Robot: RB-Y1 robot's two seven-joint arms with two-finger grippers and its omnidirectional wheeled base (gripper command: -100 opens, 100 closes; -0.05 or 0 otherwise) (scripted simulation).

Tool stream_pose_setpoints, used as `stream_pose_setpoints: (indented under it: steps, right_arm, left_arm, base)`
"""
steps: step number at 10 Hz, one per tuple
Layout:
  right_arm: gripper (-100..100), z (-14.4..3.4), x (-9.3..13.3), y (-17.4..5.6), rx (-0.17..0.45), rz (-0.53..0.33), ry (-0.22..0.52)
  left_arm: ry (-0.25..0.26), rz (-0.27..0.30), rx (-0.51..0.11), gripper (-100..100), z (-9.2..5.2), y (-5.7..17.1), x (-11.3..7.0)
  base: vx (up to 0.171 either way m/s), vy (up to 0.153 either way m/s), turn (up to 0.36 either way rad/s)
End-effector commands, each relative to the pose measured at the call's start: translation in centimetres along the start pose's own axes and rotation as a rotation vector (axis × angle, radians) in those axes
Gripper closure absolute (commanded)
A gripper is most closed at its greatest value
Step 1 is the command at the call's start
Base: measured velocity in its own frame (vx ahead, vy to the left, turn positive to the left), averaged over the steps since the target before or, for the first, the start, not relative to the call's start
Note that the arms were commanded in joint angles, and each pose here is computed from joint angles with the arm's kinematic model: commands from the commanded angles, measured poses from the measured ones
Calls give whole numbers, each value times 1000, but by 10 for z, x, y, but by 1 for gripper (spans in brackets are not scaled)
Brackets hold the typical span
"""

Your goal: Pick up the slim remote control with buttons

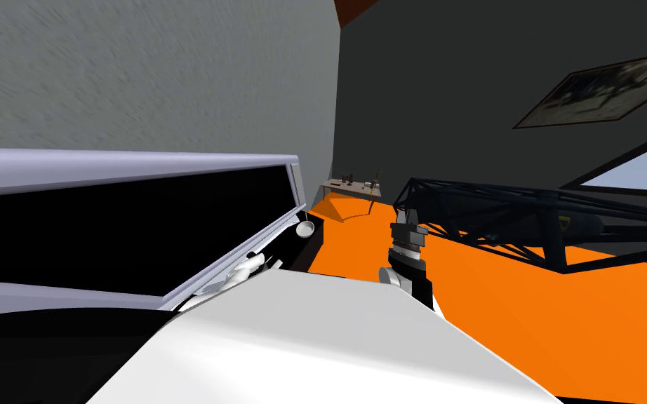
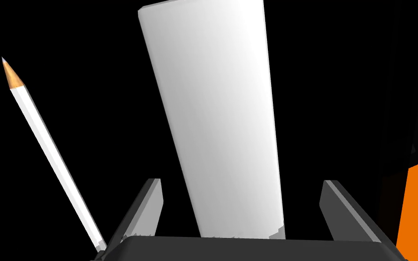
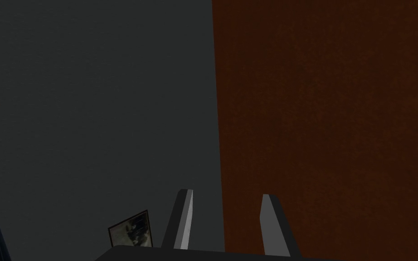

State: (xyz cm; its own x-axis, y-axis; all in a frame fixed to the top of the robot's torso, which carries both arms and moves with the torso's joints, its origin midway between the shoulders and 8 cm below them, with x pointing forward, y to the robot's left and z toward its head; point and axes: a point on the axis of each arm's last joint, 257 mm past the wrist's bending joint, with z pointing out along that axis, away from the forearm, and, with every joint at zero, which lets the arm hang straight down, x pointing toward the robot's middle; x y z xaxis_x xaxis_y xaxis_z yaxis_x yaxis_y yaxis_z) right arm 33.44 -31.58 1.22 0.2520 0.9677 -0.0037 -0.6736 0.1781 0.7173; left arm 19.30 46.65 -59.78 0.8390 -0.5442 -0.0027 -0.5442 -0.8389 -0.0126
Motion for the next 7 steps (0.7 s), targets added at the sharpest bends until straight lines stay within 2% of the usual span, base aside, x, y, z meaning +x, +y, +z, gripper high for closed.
stream_pose_setpoints:
  steps: [1, 3, 4, 7]
  right_arm:
    - [0, 0, 0, 0, 0, 0, 0]
    - [0, 0, 0, 0, 0, 0, 0]
    - [0, 0, 0, 0, 0, 0, 0]
    - [0, 0, 0, 0, 0, 0, 0]
  left_arm:
    - [1, 5, 2, -100, 8, 9, 1]
    - [1, 6, 1, -100, 7, 9, -1]
    - [1, 6, 2, 100, 7, 10, 0]
    - [2, 3, 3, 100, 7, 9, 0]
  base:
    - [4, -4, 13]
    - [2, -2, 6]
    - [0, 0, 0]
    - [0, 0, 0]
